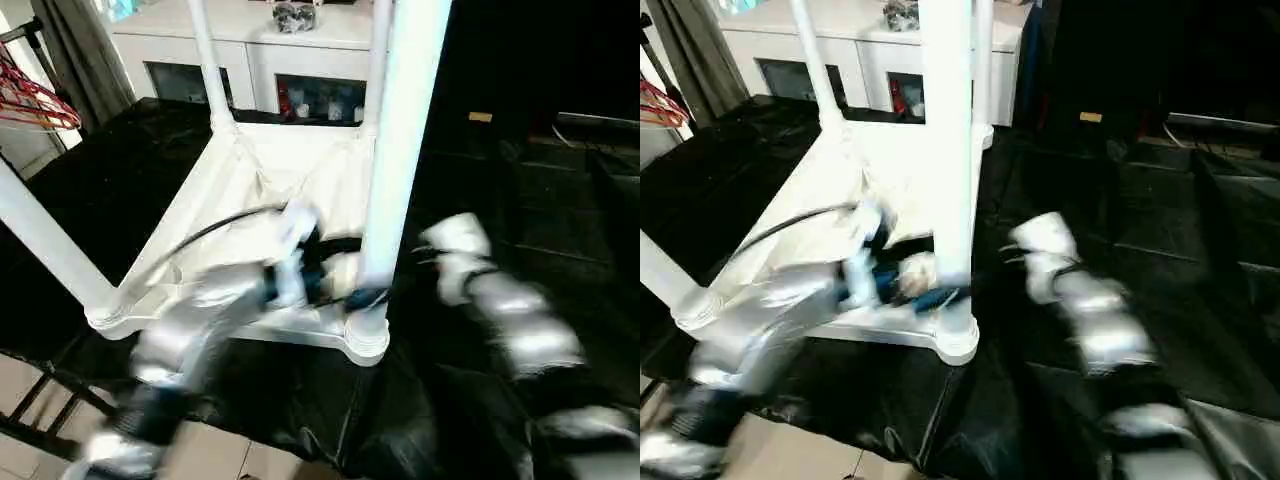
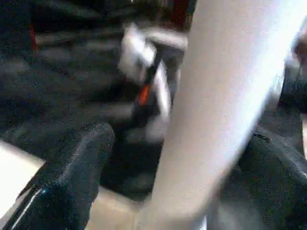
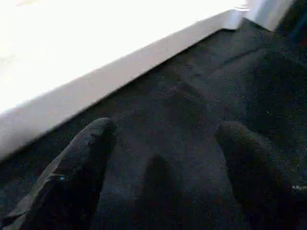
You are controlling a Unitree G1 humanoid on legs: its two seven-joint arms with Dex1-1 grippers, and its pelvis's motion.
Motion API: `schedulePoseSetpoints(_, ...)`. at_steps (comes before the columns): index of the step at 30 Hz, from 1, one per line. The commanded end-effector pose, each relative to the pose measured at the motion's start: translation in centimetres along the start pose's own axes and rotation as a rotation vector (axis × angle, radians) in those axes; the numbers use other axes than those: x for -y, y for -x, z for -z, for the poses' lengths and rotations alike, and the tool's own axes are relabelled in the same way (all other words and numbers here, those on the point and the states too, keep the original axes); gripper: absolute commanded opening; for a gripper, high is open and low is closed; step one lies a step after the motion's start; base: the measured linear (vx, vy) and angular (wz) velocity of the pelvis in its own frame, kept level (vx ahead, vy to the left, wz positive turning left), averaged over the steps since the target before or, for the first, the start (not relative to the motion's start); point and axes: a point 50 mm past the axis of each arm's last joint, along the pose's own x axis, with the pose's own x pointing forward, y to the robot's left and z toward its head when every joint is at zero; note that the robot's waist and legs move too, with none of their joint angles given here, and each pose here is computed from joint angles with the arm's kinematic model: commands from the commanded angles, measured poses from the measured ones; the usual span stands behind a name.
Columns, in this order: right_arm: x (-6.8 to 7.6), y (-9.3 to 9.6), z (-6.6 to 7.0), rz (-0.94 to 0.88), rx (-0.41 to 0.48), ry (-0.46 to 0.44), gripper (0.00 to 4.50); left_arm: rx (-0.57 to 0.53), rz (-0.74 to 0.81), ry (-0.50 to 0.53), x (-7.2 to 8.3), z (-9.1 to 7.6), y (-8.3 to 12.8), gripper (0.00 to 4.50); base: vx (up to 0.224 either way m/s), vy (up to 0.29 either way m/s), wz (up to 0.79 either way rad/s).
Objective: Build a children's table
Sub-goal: Rotate table base
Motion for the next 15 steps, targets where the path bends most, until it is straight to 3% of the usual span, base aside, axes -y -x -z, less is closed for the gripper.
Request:
schedulePoseSetpoints(1,0.0,0.6,-0.6,-0.07,0.009,0.025,3.77,-0.062,0.025,-0.023,-0.2,0.7,0.8,4.31,0.0,0.0,0.0)
schedulePoseSetpoints(7,0.3,3.1,-0.9,-0.232,-0.031,0.109,3.77,-0.206,0.066,-0.091,-1.3,1.8,1.9,3.8,0.0,0.0,0.0)
schedulePoseSetpoints(9,0.8,4.3,-0.9,-0.269,-0.094,0.127,3.77,-0.277,0.079,-0.122,-1.9,2.3,2.0,3.68,0.0,0.0,0.0)
schedulePoseSetpoints(15,0.4,6.4,-1.6,-0.398,-0.104,0.111,3.77,-0.37,0.107,-0.154,-2.4,3.4,2.3,3.3,0.0,0.0,0.0)
